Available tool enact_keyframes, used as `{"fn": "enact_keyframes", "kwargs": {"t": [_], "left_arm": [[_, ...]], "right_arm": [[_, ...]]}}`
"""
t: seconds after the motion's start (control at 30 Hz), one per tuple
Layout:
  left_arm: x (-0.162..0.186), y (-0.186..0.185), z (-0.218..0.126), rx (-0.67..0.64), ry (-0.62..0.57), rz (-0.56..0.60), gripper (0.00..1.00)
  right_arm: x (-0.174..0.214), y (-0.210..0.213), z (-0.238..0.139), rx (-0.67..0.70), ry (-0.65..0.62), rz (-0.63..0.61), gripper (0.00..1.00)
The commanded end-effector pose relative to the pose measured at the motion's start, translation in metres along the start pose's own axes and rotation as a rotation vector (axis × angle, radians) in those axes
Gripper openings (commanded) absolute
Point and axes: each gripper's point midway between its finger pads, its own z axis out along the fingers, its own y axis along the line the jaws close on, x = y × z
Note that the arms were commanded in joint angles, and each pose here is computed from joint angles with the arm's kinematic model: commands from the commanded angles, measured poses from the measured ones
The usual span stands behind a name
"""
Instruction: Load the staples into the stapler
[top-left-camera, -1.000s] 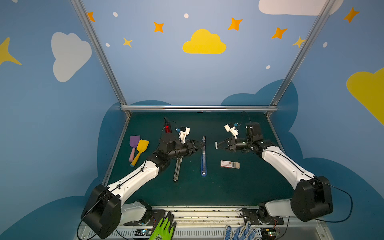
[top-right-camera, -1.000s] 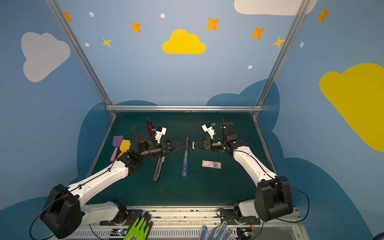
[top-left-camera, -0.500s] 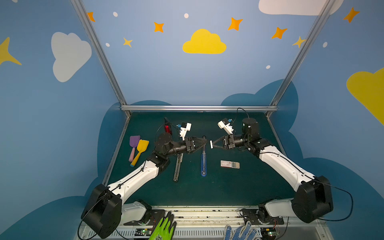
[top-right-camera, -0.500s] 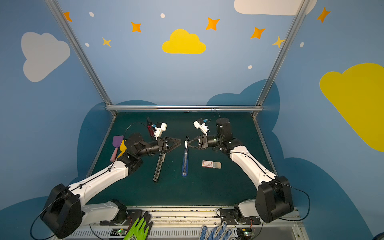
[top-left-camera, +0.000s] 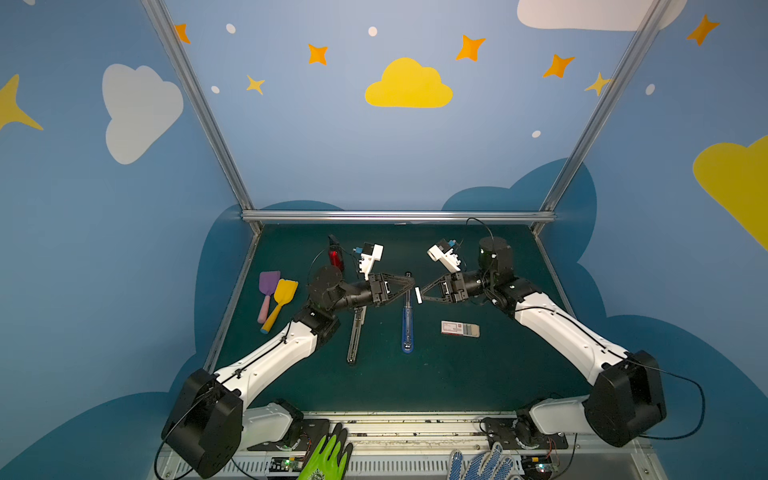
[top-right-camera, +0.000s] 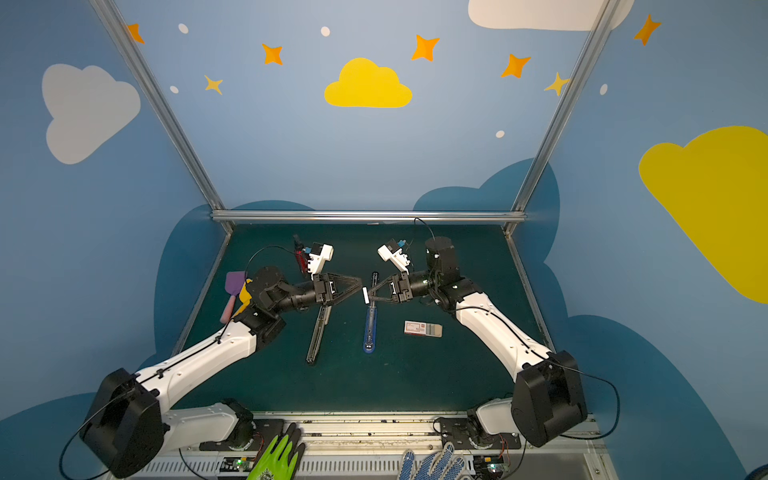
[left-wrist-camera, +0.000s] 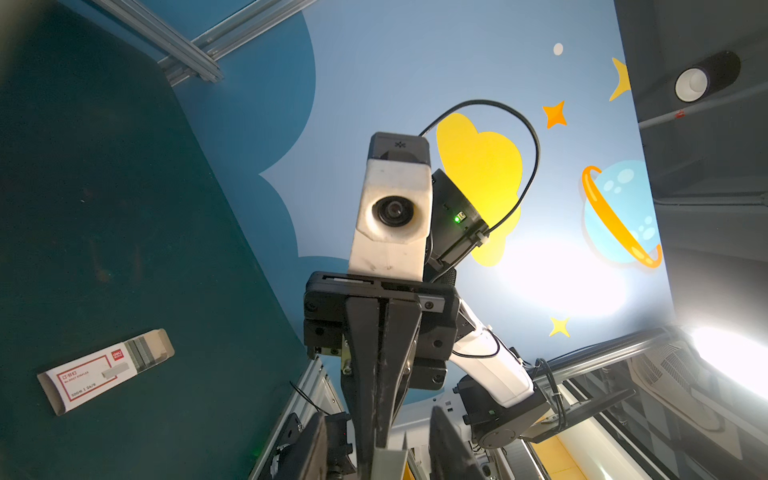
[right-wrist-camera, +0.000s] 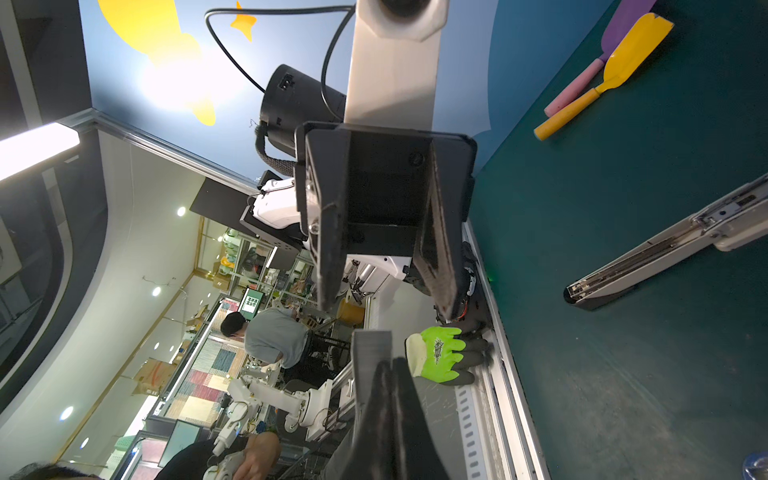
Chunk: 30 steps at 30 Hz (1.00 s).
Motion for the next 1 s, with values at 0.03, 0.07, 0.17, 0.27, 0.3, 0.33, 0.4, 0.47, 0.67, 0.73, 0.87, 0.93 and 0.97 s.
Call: {"fn": "enact_keyframes", "kwargs": {"t": [0.03,0.07,0.17,0.27,0.3,0.33,0.4,0.47,0.67,0.73,0.87,0.93,0.97], "left_arm": [[-0.0002,-0.0123,0.0023,0.040,0.011,0.039,0.34],[0.0000,-0.0131,0.0023,0.041,0.010,0.041,0.34],[0.0003,-0.0133,0.0015,0.042,0.007,0.041,0.34],[0.0023,-0.0139,0.0019,0.045,0.011,0.042,0.34],[0.0035,-0.0146,0.0024,0.047,0.015,0.043,0.33],[0.0044,-0.0143,0.0027,0.046,0.018,0.042,0.32],[0.0053,-0.0131,0.0030,0.044,0.019,0.041,0.31],[0.0062,-0.0115,0.0036,0.039,0.021,0.040,0.31],[0.0071,-0.0129,0.0032,0.038,0.020,0.047,0.28],[0.0078,-0.0131,0.0035,0.038,0.023,0.047,0.25],[0.0083,-0.0118,0.0031,0.033,0.023,0.047,0.25],[0.0093,-0.0120,0.0034,0.032,0.024,0.048,0.23],[0.0095,-0.0110,0.0037,0.030,0.026,0.046,0.22]], "right_arm": [[-0.0065,0.0082,0.0017,-0.020,0.006,-0.032,0.00],[-0.0066,0.0075,0.0019,-0.022,0.007,-0.029,0.00],[-0.0075,0.0061,0.0022,-0.022,0.005,-0.024,0.00],[-0.0076,0.0047,0.0027,-0.022,0.006,-0.019,0.00],[-0.0078,0.0045,0.0026,-0.021,0.005,-0.019,0.00],[-0.0079,0.0039,0.0026,-0.021,0.005,-0.015,0.00],[-0.0081,0.0039,0.0028,-0.025,0.006,-0.014,0.00],[-0.0080,0.0041,0.0030,-0.027,0.006,-0.013,0.00],[-0.0080,0.0052,0.0027,-0.029,0.004,-0.013,0.00],[-0.0073,0.0042,0.0031,-0.029,0.005,-0.007,0.00],[-0.0068,0.0033,0.0032,-0.028,0.006,-0.001,0.00],[-0.0067,0.0029,0.0038,-0.028,0.007,0.003,0.00],[-0.0068,0.0027,0.0038,-0.028,0.007,0.004,0.00]]}}
